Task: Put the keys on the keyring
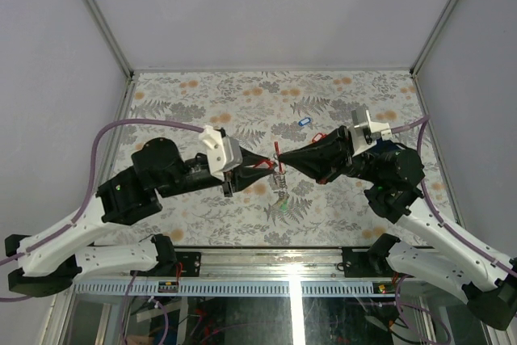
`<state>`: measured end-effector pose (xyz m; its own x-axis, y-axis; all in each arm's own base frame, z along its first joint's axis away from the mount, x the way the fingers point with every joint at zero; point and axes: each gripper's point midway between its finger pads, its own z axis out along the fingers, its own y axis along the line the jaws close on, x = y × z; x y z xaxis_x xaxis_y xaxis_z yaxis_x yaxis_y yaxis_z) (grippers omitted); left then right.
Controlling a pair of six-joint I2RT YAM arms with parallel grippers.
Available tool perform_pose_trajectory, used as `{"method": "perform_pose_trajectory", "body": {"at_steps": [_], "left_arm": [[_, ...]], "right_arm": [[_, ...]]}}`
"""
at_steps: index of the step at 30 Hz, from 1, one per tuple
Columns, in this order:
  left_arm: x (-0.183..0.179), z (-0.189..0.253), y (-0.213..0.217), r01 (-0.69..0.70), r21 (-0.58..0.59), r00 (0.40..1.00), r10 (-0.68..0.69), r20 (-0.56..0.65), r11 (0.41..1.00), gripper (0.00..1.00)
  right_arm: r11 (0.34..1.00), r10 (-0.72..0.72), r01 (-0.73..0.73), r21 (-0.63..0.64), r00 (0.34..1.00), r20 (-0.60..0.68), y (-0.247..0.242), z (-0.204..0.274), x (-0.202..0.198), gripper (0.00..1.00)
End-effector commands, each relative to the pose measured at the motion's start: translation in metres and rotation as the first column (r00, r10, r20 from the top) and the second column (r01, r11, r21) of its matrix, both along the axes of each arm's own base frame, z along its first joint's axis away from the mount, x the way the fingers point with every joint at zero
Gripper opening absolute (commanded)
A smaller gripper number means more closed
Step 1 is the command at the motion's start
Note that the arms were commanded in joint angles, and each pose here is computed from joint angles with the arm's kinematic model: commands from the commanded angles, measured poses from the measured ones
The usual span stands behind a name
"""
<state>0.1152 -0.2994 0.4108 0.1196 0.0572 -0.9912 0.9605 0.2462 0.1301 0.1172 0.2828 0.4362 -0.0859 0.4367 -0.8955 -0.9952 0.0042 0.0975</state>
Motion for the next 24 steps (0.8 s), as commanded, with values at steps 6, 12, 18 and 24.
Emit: {"method": "perform_pose_trajectory", "body": {"at_steps": [6,12,18,24], "left_arm": [[-0.005,0.051,0.027,-0.047,-0.256,0.997,0.063,0.053,0.966,0.28],[-0.006,0.053,0.017,-0.020,-0.274,0.998,0.035,0.050,0.961,0.29],[-0.008,0.053,0.004,0.022,-0.271,0.998,-0.006,0.059,0.962,0.28],[-0.007,0.053,-0.002,0.035,-0.263,0.998,-0.019,0.064,0.964,0.26]], "right_arm": [[0.997,-0.052,0.047,0.055,0.995,0.089,-0.012,0.018,-0.005,0.00],[0.998,-0.041,0.036,0.051,0.995,0.092,-0.011,0.018,-0.007,0.00],[0.998,-0.030,0.025,0.052,0.994,0.102,-0.012,0.019,-0.010,0.00],[0.998,-0.013,0.006,0.057,0.993,0.117,-0.013,0.019,-0.015,0.00]]}}
